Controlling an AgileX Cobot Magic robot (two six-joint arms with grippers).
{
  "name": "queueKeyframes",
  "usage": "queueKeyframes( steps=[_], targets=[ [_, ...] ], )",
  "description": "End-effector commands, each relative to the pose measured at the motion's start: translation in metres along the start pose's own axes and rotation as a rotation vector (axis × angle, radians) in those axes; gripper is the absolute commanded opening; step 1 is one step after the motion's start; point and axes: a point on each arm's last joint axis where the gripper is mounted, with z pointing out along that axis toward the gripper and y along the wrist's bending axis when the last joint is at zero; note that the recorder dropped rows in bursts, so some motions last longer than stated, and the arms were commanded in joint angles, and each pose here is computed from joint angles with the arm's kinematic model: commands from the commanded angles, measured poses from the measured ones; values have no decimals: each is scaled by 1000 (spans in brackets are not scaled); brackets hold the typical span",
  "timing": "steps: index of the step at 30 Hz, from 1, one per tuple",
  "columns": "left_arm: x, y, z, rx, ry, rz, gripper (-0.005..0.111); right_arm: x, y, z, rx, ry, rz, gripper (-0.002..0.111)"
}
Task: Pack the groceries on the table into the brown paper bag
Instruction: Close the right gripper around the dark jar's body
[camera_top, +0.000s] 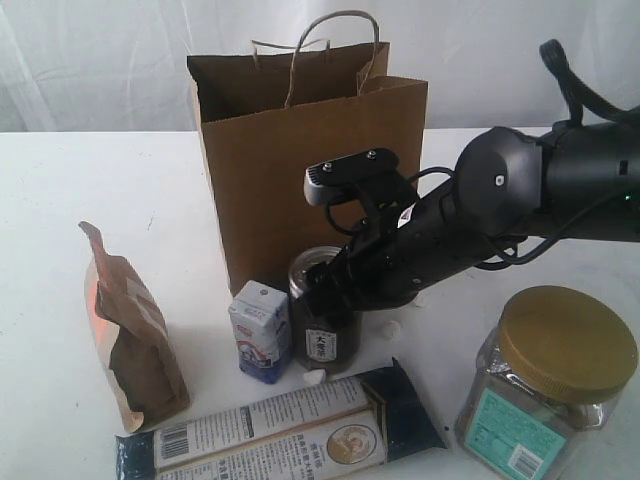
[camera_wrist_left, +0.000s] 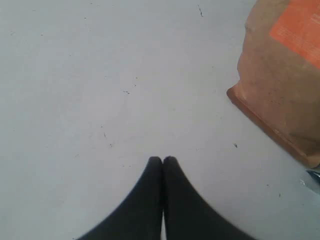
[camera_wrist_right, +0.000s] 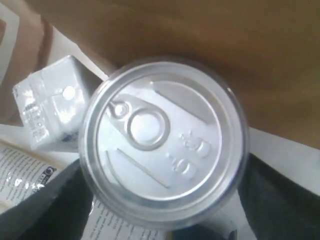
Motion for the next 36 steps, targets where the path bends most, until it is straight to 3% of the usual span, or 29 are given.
queueKeyframes(
  steps=[1,14,22,25,30,32,36],
  targets=[
    [4,0,0,8,30,5,0,2,3,-9,-18,18,8,29],
    [4,0,0,8,30,5,0,-4,9,-35,-26,-46,-21,19],
    [4,0,0,8,30,5,0,-3,9,-35,-28,-38,-54,21],
    [4,0,0,8,30,5,0,-1,10,-35,-39,-13,-123,39],
    [4,0,0,8,30,5,0,-3,9,-35,-28,-37,-151,88],
    [4,0,0,8,30,5,0,-7,8,-35,-8,-79,-152,96],
    [4,0,0,8,30,5,0,-14,3,-30,34,-152,-146,97]
  ],
)
